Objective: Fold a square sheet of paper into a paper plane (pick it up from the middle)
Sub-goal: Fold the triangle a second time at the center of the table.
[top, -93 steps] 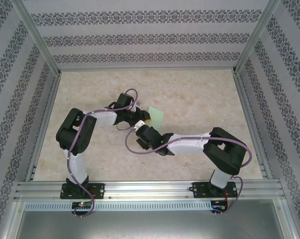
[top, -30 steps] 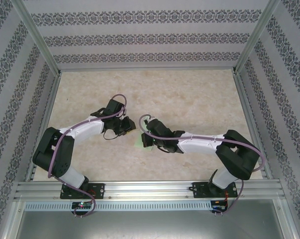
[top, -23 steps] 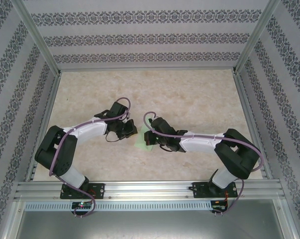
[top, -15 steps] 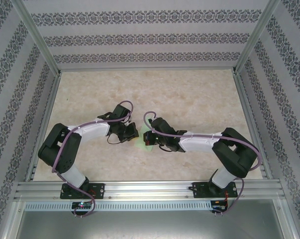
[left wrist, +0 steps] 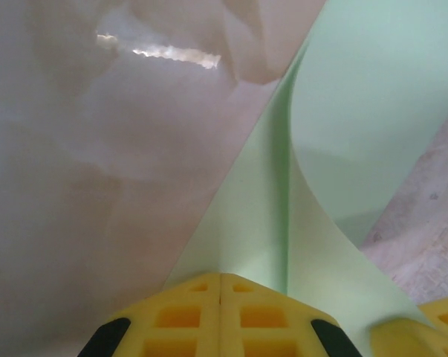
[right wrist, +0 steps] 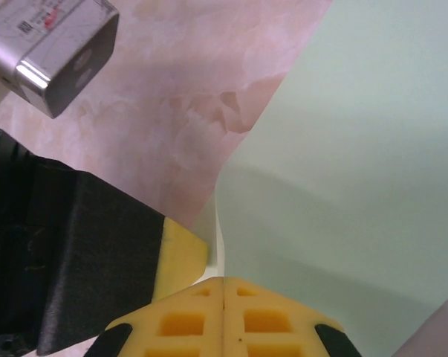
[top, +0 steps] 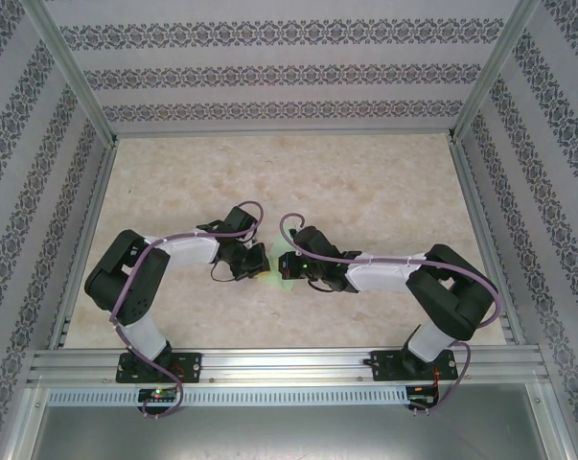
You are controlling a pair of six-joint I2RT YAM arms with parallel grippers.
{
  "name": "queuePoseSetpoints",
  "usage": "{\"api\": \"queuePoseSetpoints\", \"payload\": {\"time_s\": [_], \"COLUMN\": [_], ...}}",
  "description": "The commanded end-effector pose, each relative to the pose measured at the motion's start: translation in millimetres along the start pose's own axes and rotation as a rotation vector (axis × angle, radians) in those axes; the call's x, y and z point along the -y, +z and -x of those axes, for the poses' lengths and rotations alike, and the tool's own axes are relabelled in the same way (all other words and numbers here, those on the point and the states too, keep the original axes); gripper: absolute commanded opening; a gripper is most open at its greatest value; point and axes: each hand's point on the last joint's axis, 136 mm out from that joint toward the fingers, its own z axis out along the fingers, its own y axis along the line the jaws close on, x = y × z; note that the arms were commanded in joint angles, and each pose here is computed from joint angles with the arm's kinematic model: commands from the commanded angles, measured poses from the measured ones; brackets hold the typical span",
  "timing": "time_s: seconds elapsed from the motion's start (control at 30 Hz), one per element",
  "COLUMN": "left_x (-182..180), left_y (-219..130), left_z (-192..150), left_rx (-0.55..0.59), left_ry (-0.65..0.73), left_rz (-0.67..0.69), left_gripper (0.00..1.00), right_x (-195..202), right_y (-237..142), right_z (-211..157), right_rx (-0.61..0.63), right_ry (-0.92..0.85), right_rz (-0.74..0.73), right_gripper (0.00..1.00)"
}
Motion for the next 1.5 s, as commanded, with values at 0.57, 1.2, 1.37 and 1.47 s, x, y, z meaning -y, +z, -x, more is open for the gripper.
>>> {"api": "queuePoseSetpoints", "payload": {"time_s": [0.57,1.2,1.37,1.47], "left_x": [-29.2,-28.9,-27.4,-26.7], "left_y": [15.1,14.9,14.5,14.0], "left_z": [-3.9,-3.5,-2.8,-2.7], "left_rx": [-0.025,-0.032,-0.032,-0.033], "left_ry": [0.077,0.086,0.089,0.09], "left_rz": [0.14,0.148,0.146,0.146], "left_gripper": [0.02,0.02,0.02,0.02], "right_x": [36.9,42.9,47.2,50.0], "right_y": [1.8,4.9,4.6,3.9], "right_z": [6.2,8.8,7.5,9.4], "right_rx": [-0.082,-0.1,-0.098,-0.092], "right_ry": [-0.108,-0.133,-0.129,-0.134], "right_rz": [-0.101,-0.118,-0.14,-0.156], "right_gripper": [0.01,0.02,0.02,0.02]}}
